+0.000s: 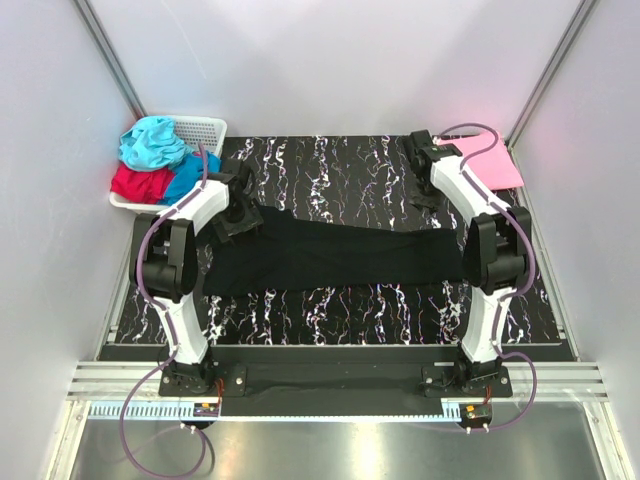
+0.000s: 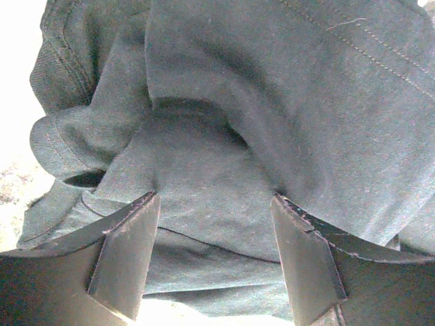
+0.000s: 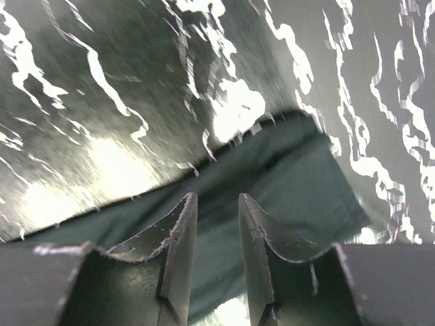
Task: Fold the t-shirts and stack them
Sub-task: Fold the tshirt
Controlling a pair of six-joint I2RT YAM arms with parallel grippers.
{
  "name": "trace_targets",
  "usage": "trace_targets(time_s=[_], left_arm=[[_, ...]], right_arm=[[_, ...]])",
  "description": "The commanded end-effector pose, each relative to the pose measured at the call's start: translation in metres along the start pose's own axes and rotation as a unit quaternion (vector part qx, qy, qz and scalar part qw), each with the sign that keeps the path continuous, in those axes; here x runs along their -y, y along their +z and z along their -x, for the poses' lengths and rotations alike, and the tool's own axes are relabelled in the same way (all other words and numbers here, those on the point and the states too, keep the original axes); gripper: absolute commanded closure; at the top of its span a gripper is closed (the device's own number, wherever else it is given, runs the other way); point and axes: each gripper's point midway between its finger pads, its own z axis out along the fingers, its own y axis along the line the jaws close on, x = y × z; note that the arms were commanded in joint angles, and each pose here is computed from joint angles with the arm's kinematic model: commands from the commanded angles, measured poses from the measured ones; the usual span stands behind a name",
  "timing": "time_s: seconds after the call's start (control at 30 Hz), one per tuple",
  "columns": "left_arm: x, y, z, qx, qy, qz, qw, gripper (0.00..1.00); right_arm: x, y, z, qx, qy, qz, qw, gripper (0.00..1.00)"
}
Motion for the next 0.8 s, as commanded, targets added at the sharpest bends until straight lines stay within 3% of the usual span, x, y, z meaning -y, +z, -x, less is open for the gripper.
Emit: trace_targets(time_s=[0.0,0.3,0.53,0.77], left_arm=[[0.002,-0.012,0.009,0.023,-0.007,-0.005,1.000,0.29],[0.002,-0.006,0.011,0.017,-0.015,0.008,1.000,0.29],[0.004,-0.009,0.016,0.020,-0.034,0.018,0.999,0.29],[0.007,-0.002,0.016,0.010,-0.033,0.018,0.999,0.28]], right_arm=[[0.024,-0.020,-0.009,0.001,0.050,-0.028,0.998,0.62],[0.043,-0.018,-0.055,-0.065,0.034,-0.055,0.996,0.62],[0.011,-0.020,-0.074,-0.147,-0.026,0.031,0.988,0.62],[0.002,-0.002,-0.088,-0.141,-0.040,0.065,0.987,0.55]])
